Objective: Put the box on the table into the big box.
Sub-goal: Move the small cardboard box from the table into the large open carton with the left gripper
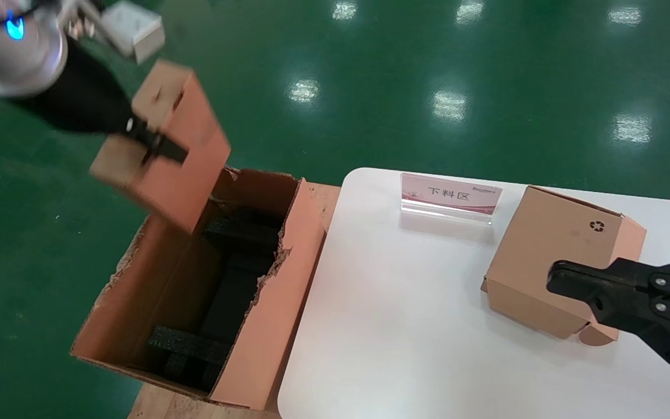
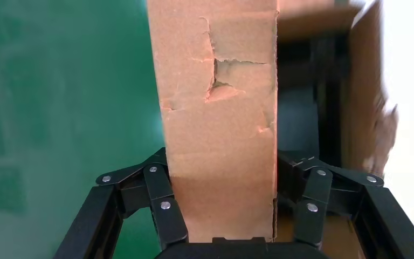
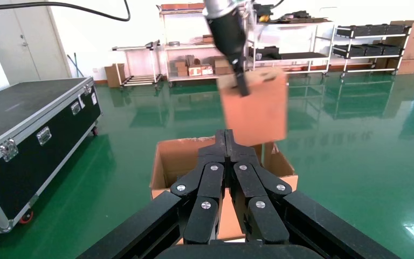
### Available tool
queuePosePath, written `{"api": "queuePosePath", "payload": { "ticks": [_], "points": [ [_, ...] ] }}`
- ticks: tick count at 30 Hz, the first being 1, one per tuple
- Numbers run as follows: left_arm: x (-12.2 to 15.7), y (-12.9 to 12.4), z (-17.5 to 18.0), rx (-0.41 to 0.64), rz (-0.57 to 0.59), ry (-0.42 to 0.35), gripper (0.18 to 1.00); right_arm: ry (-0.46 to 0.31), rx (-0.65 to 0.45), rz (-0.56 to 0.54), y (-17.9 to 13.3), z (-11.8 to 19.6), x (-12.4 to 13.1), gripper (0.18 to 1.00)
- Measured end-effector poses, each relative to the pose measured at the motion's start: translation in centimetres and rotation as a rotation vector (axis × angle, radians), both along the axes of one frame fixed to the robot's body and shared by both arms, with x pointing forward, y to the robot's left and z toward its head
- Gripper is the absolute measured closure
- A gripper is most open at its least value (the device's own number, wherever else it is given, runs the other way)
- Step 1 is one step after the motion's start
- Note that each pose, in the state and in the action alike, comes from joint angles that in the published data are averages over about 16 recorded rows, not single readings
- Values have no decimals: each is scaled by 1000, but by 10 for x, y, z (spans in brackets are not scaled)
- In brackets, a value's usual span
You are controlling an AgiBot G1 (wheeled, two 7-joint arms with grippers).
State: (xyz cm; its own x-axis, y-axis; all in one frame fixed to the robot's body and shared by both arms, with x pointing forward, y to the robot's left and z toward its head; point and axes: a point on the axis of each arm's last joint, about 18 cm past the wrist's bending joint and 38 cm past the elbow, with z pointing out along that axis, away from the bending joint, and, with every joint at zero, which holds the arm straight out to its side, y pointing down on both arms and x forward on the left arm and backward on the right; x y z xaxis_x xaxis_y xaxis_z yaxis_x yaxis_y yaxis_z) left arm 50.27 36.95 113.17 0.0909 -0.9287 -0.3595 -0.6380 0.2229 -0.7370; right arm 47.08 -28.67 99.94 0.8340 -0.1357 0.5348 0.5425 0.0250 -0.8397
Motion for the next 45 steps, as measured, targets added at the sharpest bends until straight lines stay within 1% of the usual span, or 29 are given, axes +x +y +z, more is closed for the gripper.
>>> {"api": "queuePosePath", "payload": {
  "ticks": [7, 10, 15, 19, 23, 27, 32, 35, 45],
  "points": [
    [-1, 12, -32, -48, 78, 141, 903, 0, 0, 0, 0, 0, 0, 1002],
    [-1, 14, -41, -63, 107, 189, 904, 0, 0, 0, 0, 0, 0, 979],
    [-1, 16, -50, -77, 147, 252, 904, 0, 0, 0, 0, 0, 0, 942],
    [0, 16, -54, -80, 168, 283, 905, 0, 0, 0, 0, 0, 0, 912],
    [3, 16, -58, -82, 179, 298, 905, 0, 0, 0, 0, 0, 0, 815],
    [9, 17, -62, -85, 178, 299, 906, 0, 0, 0, 0, 0, 0, 747],
    [18, 20, -69, -94, 167, 286, 906, 0, 0, 0, 0, 0, 0, 662],
    [24, 23, -75, -102, 158, 275, 906, 0, 0, 0, 0, 0, 0, 559],
    [42, 36, -96, -125, 142, 238, 907, 0, 0, 0, 0, 0, 0, 382]
  ]
}}
